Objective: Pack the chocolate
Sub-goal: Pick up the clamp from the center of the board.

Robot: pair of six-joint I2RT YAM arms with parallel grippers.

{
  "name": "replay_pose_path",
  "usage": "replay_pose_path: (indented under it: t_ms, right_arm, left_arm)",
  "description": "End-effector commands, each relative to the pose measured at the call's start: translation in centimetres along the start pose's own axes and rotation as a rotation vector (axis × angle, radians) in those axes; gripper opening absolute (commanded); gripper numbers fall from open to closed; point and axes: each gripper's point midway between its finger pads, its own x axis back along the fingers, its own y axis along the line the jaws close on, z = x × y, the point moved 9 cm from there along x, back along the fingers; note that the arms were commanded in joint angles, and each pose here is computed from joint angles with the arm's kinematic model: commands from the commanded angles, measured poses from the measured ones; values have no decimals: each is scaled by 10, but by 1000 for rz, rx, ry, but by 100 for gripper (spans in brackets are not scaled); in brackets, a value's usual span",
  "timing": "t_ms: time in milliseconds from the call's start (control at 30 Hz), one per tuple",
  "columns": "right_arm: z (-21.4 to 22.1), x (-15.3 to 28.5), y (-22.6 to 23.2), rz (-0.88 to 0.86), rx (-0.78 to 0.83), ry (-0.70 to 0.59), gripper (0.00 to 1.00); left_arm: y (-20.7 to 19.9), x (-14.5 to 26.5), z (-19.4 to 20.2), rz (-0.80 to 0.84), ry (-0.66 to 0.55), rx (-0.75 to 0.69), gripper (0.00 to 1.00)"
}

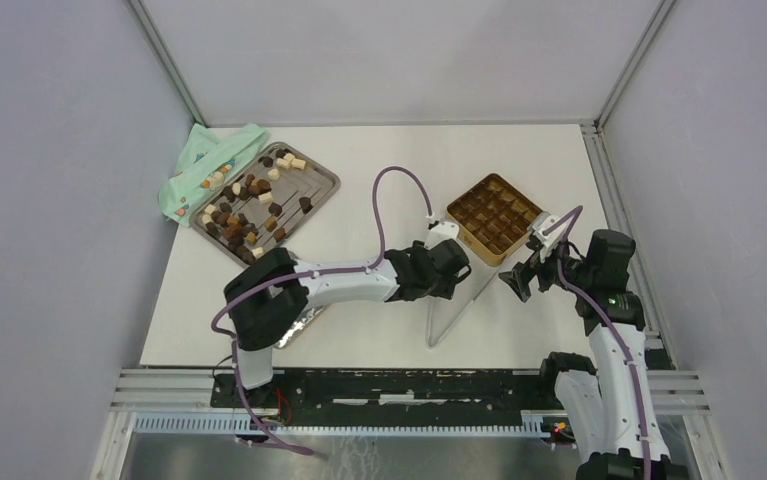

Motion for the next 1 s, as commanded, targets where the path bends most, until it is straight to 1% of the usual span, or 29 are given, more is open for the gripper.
replay_pose_path:
  t_ms: [0,167,300,333,467,600,700,800,900,967]
  right_arm:
    - [-3,0,-5,39,30,-17,98]
    - [-1,0,-4,36,20,-17,98]
    - [2,-1,-2,32,4,-20,98]
    - [2,-1,-2,31,1,-21,98]
    - [2,-1,-1,26,-4,-27,98]
    - [-2,0,-1,18,-1,-33,98]
    - [-12,3,0,-1,12,-50,98]
    - [-33,10,3,-58,68,-102,98]
    - [-63,22,11,-137,168,-193,98]
    - [-82,31,17,-178,226,-258,98]
  left_arm:
    - [2,-11,-6,-76,-3,-61,64]
    - [3,-25,-2,-93,40,-63,49]
    - [3,-32,2,-89,68,-71,32]
    - [2,-33,2,-89,71,-73,28]
    - [3,-35,3,-86,81,-69,19]
    - [1,-34,1,-75,82,-68,3]
    - [3,-25,-5,-68,60,-59,2]
    - [7,-4,-16,-52,20,-49,2]
    - [12,26,-28,-5,-31,-23,2]
    - [17,49,-35,60,-69,21,2]
